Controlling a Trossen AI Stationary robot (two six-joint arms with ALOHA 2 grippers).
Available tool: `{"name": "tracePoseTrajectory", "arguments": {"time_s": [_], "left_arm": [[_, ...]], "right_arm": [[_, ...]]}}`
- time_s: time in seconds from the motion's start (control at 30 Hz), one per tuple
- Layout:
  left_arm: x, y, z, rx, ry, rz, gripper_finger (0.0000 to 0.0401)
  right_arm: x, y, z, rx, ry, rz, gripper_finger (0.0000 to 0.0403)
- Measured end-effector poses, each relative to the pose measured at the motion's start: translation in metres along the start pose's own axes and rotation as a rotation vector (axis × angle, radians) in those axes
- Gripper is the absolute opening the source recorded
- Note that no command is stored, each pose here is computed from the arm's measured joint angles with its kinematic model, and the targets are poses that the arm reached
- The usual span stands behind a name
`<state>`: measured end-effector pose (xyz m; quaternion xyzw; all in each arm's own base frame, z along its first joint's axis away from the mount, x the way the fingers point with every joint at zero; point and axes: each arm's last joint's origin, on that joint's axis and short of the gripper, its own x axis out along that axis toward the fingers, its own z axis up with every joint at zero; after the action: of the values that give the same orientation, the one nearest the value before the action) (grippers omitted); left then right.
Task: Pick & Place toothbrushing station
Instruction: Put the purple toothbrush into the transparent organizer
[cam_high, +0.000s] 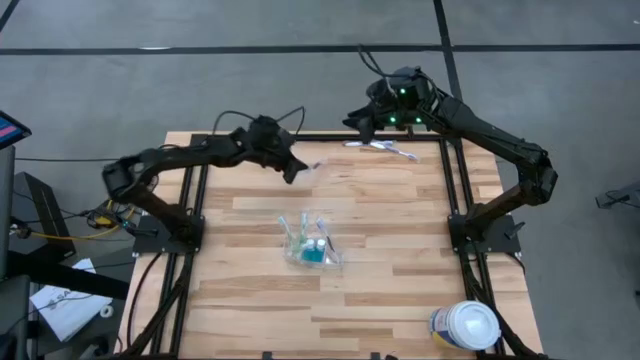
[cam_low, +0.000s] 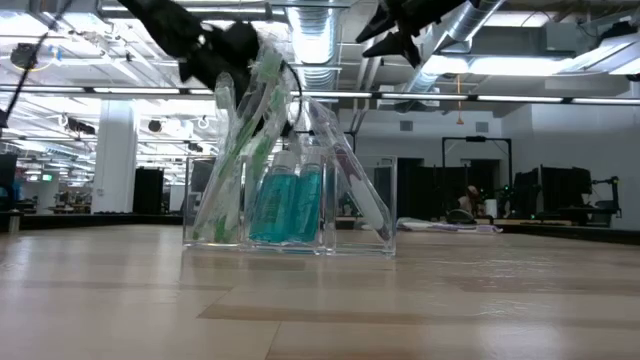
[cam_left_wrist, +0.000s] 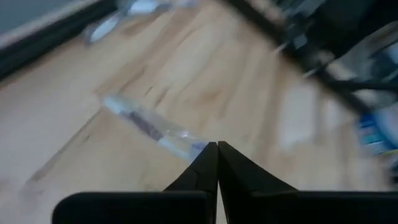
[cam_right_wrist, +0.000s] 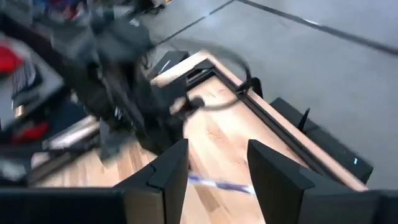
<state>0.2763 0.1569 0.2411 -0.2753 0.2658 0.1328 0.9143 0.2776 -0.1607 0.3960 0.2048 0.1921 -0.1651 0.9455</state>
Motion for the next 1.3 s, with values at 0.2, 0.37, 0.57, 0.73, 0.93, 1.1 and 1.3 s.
{"name": "tracePoseTrajectory", "arguments": {"time_s": [0.2,0.37,0.57,0.73,0.93,1.1,1.3], "left_arm": [[-0.051,-0.014,0.019,-0.109,-0.14,-0.096,0.0],[-0.082,-0.019,0.031,-0.214,-0.209,-0.182,0.0],[-0.097,-0.028,0.051,-0.255,-0.285,-0.251,0.0],[-0.095,-0.034,0.069,-0.265,-0.364,-0.362,0.0],[-0.083,-0.039,0.085,-0.266,-0.357,-0.423,0.0],[-0.069,-0.046,0.098,-0.24,-0.335,-0.47,0.0],[-0.057,-0.052,0.112,-0.211,-0.323,-0.515,0.0]], "right_arm": [[0.003,0.015,-0.005,-0.208,0.019,0.055,0.0181],[0.005,0.024,-0.007,-0.299,0.023,0.08,0.0203],[0.01,0.032,-0.009,-0.352,0.016,0.054,0.0211],[0.017,0.039,-0.008,-0.369,-0.023,0.074,0.0206],[0.024,0.041,-0.008,-0.367,-0.036,0.083,0.0204],[0.024,0.041,-0.007,-0.367,-0.052,0.086,0.0205],[0.025,0.041,-0.006,-0.369,-0.064,0.087,0.0201]]}}
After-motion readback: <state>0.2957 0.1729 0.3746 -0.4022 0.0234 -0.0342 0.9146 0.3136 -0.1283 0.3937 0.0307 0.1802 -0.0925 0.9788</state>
